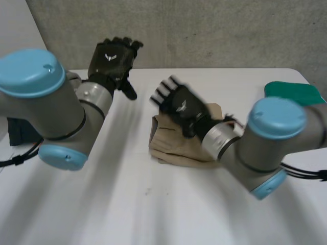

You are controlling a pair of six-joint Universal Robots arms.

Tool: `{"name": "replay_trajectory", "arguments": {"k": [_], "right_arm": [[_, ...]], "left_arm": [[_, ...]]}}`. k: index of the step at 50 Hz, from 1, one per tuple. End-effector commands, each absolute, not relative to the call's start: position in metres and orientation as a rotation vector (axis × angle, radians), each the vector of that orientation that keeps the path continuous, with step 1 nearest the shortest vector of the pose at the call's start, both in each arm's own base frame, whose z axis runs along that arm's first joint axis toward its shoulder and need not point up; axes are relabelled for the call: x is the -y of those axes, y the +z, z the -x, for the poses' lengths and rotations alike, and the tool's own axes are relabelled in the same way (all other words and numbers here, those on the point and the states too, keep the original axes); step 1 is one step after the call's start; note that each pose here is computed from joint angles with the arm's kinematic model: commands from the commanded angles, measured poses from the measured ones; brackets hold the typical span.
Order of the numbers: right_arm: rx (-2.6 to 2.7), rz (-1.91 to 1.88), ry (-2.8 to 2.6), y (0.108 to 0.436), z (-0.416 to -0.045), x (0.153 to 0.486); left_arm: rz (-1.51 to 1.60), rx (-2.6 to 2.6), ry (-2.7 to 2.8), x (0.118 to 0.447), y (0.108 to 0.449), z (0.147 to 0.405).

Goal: Fold the laundry.

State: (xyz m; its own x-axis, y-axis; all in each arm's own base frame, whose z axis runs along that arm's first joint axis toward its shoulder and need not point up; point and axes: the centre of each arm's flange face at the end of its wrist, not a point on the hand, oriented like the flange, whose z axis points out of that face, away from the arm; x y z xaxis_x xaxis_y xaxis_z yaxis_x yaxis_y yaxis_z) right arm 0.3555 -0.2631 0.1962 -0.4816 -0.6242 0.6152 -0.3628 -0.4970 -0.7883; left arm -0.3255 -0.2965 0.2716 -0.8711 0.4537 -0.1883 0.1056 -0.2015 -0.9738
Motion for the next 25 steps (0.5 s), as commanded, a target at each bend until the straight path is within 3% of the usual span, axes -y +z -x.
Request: {"name": "replay_trajectory", "arguments": {"k": [1,5,11,18,25], "right_arm": [[-1.855,0.727,-1.964,0.235,-0.295,0.294],[-2.058,0.666,-1.928,0.231,-0.267,0.310],[-2.156,0.691,-1.839,0.216,-0.269,0.327],[-2.182,0.714,-1.674,0.189,-0.278,0.344],[-2.301,0.719,-1.493,0.144,-0.281,0.349]], "left_arm": [[0.594,1.710,2.157,0.308,0.284,0.349],[0.695,1.640,2.052,0.292,0.269,0.386],[0.834,1.680,1.874,0.282,0.226,0.421],[0.890,1.822,1.752,0.288,0.179,0.431],[0.908,2.051,1.663,0.295,0.143,0.414]]}}
